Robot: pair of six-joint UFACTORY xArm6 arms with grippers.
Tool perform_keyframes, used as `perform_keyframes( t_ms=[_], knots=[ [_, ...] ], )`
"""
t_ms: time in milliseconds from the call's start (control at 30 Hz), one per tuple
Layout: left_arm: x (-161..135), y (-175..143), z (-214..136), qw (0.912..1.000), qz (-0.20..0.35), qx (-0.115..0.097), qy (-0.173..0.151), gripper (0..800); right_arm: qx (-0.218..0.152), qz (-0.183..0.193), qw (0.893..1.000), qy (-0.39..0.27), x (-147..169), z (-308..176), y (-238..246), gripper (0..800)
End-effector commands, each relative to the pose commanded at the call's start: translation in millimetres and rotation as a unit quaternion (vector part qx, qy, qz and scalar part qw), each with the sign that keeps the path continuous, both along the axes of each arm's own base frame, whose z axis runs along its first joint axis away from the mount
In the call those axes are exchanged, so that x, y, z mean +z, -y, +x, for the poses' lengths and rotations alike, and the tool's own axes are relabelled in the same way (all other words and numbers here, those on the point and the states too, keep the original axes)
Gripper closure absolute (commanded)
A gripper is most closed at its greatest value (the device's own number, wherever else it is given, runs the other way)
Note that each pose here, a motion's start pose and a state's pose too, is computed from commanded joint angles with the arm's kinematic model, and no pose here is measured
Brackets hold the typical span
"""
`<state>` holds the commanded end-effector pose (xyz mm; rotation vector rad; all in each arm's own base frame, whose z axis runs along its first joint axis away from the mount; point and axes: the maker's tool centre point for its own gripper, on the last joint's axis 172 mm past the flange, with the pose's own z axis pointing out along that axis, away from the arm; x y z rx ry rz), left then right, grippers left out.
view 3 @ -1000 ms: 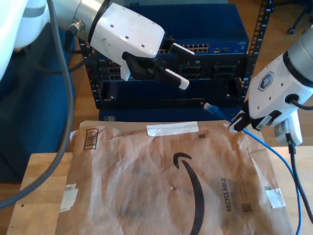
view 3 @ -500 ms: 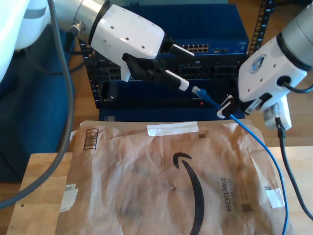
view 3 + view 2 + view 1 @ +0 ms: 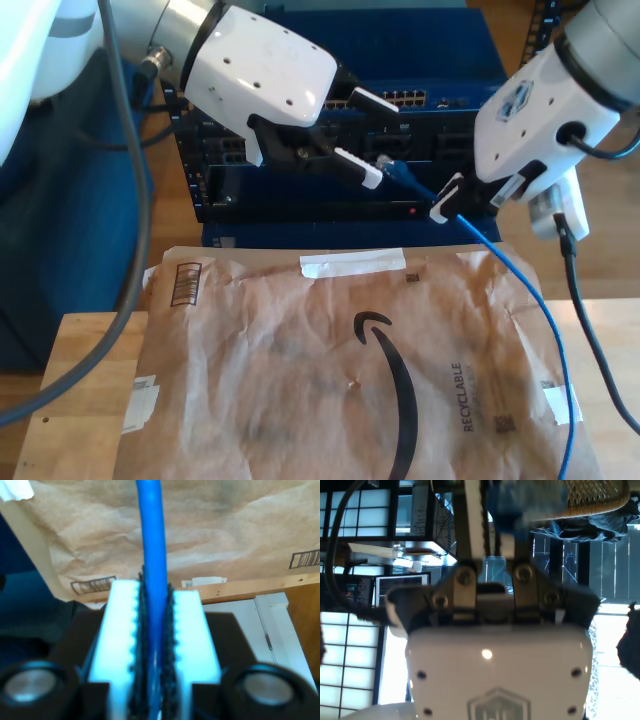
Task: Grab the cable and plug it in
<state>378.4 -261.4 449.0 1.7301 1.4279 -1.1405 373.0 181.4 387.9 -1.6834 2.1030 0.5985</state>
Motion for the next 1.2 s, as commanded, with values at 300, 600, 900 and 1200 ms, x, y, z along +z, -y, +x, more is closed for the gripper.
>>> perform_keyframes(
  t_ms=[300, 600, 900, 1200],
  knots=[
    [0.0, -4.1, 2.3, 1.0, 0.0, 0.005, 0.0, 2, 0.004, 0.02, 1.0, 0.004, 19.3, 5.4, -9.6, 780],
    [0.4, -10.9, 7.1, 0.9997, -0.007, 0.002, 0.025, 117, 0.005, 0.021, 1.0, 0.003, 21.1, 5.4, -9.2, 780],
    [-2.0, -11.1, 7.7, 0.9994, -0.009, -0.001, 0.034, 252, 0.006, 0.021, 1.0, 0.001, 20.6, 3.7, -8.8, 780],
    [-9.7, -16.2, 11.2, 0.9996, -0.01, 0.01, 0.024, 424, 0.006, 0.021, 1.0, 0.001, 20.5, 3.2, -8.7, 780]
  ],
)
